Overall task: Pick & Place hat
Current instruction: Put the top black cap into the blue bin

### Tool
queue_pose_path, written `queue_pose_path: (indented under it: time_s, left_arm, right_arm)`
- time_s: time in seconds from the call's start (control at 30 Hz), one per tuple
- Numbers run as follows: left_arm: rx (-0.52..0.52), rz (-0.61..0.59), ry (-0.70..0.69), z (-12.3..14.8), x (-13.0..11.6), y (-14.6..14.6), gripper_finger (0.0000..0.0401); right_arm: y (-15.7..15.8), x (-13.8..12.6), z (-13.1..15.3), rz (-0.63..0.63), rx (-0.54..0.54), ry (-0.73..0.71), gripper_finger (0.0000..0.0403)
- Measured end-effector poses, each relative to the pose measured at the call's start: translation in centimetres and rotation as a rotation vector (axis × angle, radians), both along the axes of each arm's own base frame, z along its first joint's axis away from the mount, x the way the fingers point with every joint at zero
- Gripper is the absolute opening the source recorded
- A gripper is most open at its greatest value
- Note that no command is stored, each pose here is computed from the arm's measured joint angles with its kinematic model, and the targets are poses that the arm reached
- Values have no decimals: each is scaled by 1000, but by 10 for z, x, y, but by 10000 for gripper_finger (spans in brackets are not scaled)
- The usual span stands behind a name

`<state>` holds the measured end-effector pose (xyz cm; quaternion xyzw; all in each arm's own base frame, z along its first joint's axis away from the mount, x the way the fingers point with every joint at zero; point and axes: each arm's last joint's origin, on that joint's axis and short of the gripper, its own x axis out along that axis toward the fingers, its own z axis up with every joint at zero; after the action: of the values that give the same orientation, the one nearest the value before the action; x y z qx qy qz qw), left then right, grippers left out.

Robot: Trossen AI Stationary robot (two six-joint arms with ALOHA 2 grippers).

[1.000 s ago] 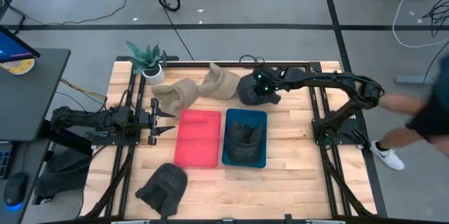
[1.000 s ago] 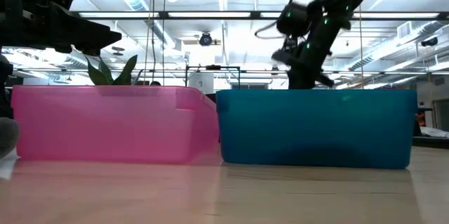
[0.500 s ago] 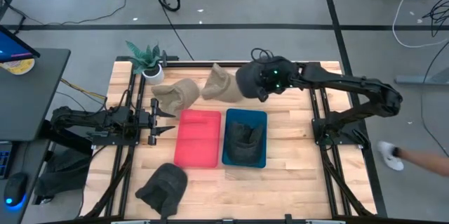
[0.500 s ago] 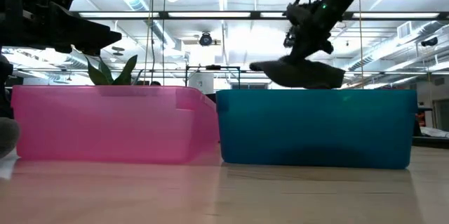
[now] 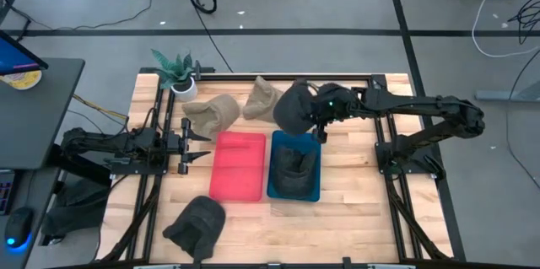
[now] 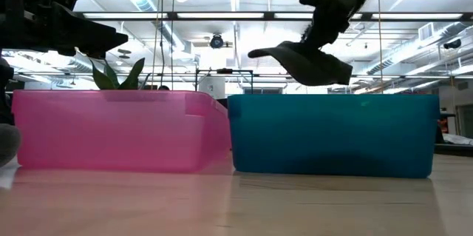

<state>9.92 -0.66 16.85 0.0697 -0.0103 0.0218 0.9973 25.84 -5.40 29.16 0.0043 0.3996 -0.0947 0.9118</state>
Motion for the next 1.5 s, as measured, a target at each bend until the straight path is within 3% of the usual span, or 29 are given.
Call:
queue_pose_path:
  time_s: [0.33, 0.63, 0.9, 1.5]
  left_arm:
    - [0, 0, -1, 0, 0, 0, 193]
    - [0, 0, 0, 0, 0, 0, 193]
    - [0, 0, 0, 0, 0, 0, 193]
    - [0, 0, -1, 0, 0, 0, 193]
  right_arm:
    - [46, 4, -1, 219, 58, 7, 0]
    - [83, 1, -4, 404, 22, 49, 0]
    - [91, 5, -10, 530, -3, 77, 0]
    - [99, 37, -71, 636, 143, 305, 0]
